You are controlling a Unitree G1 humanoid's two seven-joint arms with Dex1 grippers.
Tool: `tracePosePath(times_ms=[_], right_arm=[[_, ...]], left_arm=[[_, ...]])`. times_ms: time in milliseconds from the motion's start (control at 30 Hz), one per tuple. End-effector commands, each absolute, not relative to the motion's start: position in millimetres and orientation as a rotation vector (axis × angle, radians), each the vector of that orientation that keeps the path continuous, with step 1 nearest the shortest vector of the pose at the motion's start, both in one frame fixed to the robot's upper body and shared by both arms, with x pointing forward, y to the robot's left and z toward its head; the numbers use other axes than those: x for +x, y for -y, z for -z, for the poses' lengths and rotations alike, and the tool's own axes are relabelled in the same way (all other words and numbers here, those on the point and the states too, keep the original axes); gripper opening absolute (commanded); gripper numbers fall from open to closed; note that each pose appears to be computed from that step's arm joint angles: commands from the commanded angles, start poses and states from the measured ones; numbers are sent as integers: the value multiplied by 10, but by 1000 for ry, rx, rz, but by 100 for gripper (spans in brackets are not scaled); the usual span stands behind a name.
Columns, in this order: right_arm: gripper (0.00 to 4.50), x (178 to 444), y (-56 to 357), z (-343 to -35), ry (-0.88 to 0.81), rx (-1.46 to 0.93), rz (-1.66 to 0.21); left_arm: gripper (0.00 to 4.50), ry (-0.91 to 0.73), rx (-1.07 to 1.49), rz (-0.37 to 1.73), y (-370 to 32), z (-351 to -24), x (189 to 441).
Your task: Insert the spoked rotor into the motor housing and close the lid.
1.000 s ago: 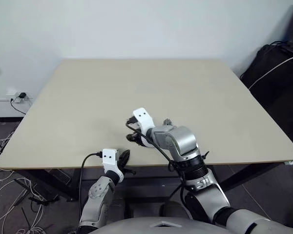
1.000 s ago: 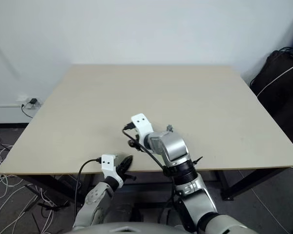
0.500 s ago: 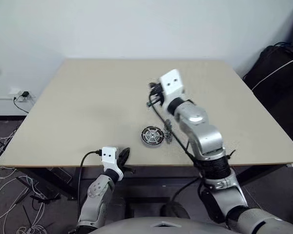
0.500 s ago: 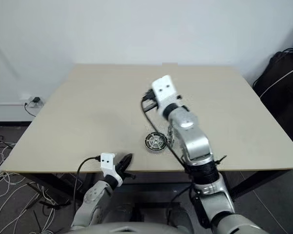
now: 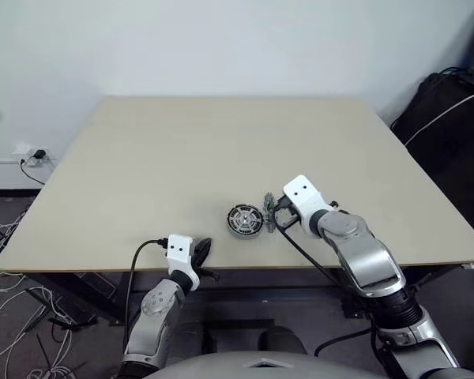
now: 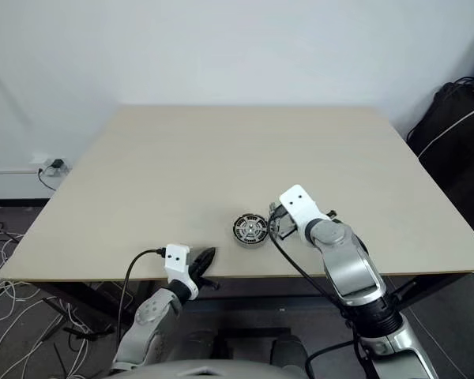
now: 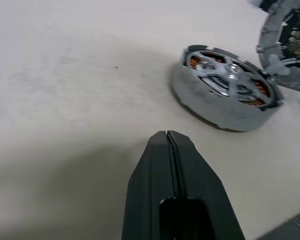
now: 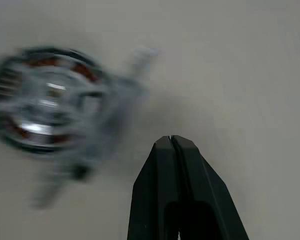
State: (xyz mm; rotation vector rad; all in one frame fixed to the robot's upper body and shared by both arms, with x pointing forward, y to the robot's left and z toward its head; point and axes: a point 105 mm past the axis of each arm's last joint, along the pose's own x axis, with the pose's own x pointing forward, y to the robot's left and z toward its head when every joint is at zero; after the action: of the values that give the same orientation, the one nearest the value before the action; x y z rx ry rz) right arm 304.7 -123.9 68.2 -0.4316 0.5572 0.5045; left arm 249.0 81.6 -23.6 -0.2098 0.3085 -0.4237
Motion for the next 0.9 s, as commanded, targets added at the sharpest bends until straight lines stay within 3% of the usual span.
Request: tracePosePath(times_ms=[33,533,900], right_arm=[[3,3022,1060,-922,-483,-311,-576],[3,2952,900,-815,-532,-289,-702],[3,3051,751,-627,-563,-297,-748]], left_arm=[[0,-251,-199,449,-781,70,2559],[0,-255,-201,436,-816,78,2552],[0,-258,-198,440,-807,77,2540]])
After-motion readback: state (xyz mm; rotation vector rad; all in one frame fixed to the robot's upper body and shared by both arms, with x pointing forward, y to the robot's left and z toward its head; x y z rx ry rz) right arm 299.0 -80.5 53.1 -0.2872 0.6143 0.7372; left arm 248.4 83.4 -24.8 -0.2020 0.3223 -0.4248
